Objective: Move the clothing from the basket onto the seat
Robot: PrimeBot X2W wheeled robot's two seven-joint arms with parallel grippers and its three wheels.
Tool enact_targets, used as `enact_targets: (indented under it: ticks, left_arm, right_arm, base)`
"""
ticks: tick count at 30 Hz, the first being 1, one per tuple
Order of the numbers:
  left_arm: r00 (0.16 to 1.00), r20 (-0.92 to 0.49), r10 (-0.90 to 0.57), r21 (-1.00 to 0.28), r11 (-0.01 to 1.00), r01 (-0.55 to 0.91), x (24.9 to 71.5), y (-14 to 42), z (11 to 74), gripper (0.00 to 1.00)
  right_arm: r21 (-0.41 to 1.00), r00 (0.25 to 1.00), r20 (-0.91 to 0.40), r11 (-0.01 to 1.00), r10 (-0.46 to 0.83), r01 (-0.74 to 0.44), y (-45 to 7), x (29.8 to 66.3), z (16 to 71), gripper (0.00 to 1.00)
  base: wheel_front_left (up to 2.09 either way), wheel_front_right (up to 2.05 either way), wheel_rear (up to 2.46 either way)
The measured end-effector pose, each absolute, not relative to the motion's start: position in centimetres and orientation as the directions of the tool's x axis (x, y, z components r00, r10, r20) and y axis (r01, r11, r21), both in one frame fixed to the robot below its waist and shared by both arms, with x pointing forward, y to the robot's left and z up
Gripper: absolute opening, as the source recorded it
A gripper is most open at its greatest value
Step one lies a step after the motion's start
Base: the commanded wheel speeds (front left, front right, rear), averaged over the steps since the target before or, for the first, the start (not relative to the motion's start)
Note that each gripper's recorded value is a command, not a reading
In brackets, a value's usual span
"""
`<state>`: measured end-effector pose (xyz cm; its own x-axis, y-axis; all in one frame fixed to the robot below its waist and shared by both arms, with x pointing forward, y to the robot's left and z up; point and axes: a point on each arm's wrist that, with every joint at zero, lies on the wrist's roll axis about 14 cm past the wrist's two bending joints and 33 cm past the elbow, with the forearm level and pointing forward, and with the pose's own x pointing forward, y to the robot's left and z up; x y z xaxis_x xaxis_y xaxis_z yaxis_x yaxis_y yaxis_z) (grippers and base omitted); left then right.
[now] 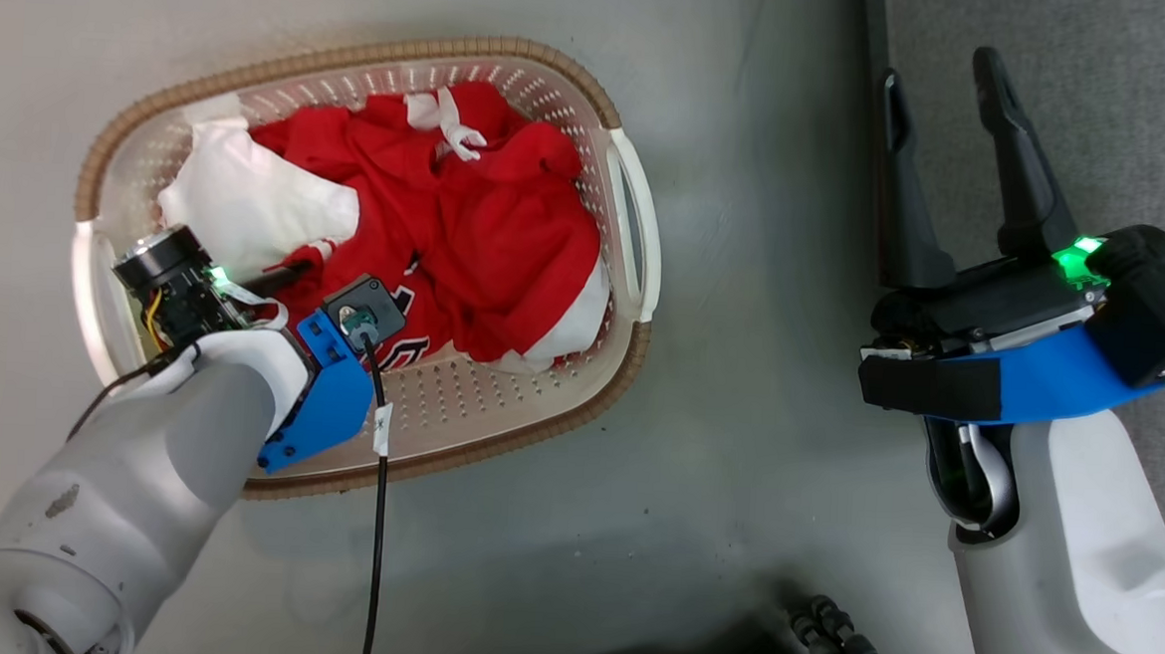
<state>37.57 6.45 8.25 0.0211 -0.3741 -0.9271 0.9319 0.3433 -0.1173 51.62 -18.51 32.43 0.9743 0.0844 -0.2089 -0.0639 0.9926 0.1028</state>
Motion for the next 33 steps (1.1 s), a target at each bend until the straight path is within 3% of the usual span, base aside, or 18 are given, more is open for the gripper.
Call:
enact_targets:
  ticks: [10,12,13,33]
  left_arm:
    - [-0.053,-0.948,-0.314,-0.134,0.242,0.961,36.2,7.0,4.8,1.00]
    - [-0.063,-0.949,-0.310,-0.139,0.231,0.963,35.9,6.9,4.6,0.37]
    - [-0.065,-0.949,-0.309,-0.140,0.229,0.963,35.8,6.9,4.6,0.00]
    - [0.003,-0.919,-0.393,-0.111,0.267,0.957,37.5,5.1,7.2,0.00]
  right_arm:
    - [0.086,0.967,-0.243,0.995,0.071,-0.051,-19.2,51.7,29.7,1.00]
    - [0.087,0.967,-0.245,0.995,0.072,-0.052,-19.1,51.8,29.5,1.00]
    - [0.088,0.967,-0.246,0.995,0.072,-0.052,-19.1,51.8,29.4,1.00]
    - [0.090,0.975,-0.207,0.994,0.080,-0.063,-18.7,52.3,31.4,1.00]
  base:
    - [0.00,0.00,0.00]
    - [0.00,0.00,0.00]
    - [0.00,0.00,0.00]
    - [0.00,0.00,0.00]
